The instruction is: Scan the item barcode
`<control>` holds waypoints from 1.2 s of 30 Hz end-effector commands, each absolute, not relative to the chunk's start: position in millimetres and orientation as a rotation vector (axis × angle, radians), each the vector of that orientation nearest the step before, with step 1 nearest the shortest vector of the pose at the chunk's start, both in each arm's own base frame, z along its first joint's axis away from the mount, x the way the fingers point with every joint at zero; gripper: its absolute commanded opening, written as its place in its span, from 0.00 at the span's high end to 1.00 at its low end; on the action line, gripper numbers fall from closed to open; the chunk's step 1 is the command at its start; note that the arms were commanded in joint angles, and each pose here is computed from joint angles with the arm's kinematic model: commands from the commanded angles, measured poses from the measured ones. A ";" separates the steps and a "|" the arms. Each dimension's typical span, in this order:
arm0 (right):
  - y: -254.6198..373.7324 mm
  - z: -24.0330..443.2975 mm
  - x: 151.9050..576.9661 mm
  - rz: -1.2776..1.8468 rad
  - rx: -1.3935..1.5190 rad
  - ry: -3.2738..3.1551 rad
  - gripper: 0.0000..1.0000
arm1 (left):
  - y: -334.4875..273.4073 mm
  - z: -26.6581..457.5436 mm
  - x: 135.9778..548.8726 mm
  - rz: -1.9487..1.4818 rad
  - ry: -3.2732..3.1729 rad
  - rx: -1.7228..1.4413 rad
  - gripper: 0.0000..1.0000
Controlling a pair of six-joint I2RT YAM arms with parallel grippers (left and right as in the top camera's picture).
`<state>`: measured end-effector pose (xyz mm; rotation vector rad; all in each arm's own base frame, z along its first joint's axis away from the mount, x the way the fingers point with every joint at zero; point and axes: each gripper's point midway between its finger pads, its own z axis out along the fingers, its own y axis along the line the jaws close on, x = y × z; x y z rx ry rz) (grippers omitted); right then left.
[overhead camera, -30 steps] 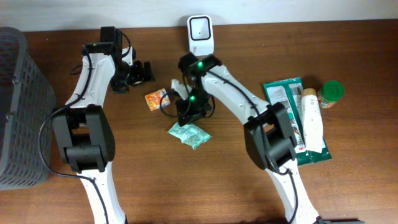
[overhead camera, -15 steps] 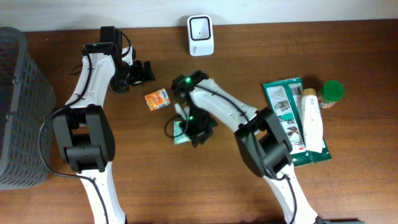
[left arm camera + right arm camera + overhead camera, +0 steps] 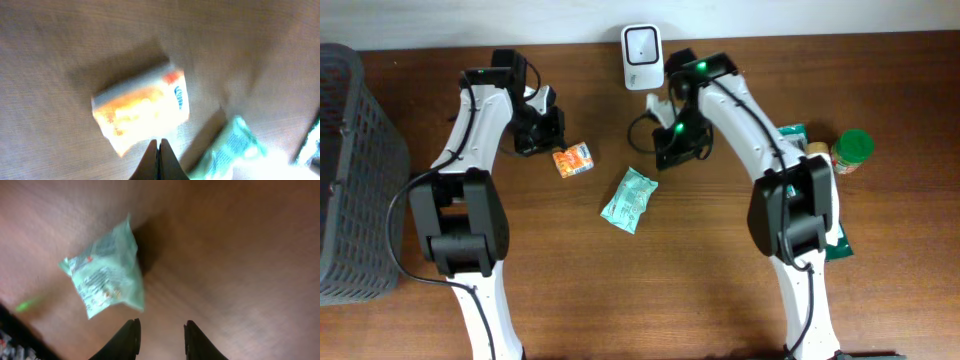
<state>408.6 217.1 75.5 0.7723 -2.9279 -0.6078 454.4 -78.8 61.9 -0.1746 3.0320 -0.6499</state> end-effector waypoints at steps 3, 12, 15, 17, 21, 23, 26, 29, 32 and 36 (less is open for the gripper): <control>228.3 97.9 426.7 -0.827 0.889 -2.963 0.62 | -99.7 124.2 431.9 -0.749 2.956 0.025 1.00; 230.7 95.5 431.7 -0.844 0.915 -2.972 0.57 | -115.1 97.9 370.3 -0.852 2.804 -0.187 0.94; 231.5 95.8 431.0 -0.850 0.897 -2.971 0.58 | -141.0 64.5 351.5 -0.902 2.829 -0.228 0.54; 233.1 96.8 430.1 -0.867 0.897 -2.965 0.58 | -148.4 54.1 343.8 -0.855 2.859 -0.246 0.43; 233.1 94.9 427.8 -0.869 0.890 -2.955 0.57 | -151.5 38.4 337.3 -0.771 2.909 -0.364 0.43; 232.7 93.1 426.8 -0.867 0.887 -2.951 0.58 | -149.4 29.7 336.1 -0.737 2.930 -0.398 0.48; 232.5 91.3 426.1 -0.865 0.884 -2.948 0.57 | -146.8 14.7 332.2 -0.711 2.972 -0.422 0.49; 232.5 91.3 426.2 -0.865 0.885 -2.949 0.58 | -146.0 0.6 328.3 -0.698 3.011 -0.440 0.50; 232.6 91.3 426.4 -0.866 0.885 -2.949 0.57 | -145.5 -8.5 326.3 -0.690 3.033 -0.450 0.58; 232.8 91.4 426.2 -0.866 0.885 -2.949 0.58 | -146.1 -17.2 328.4 -0.689 3.036 -0.451 0.79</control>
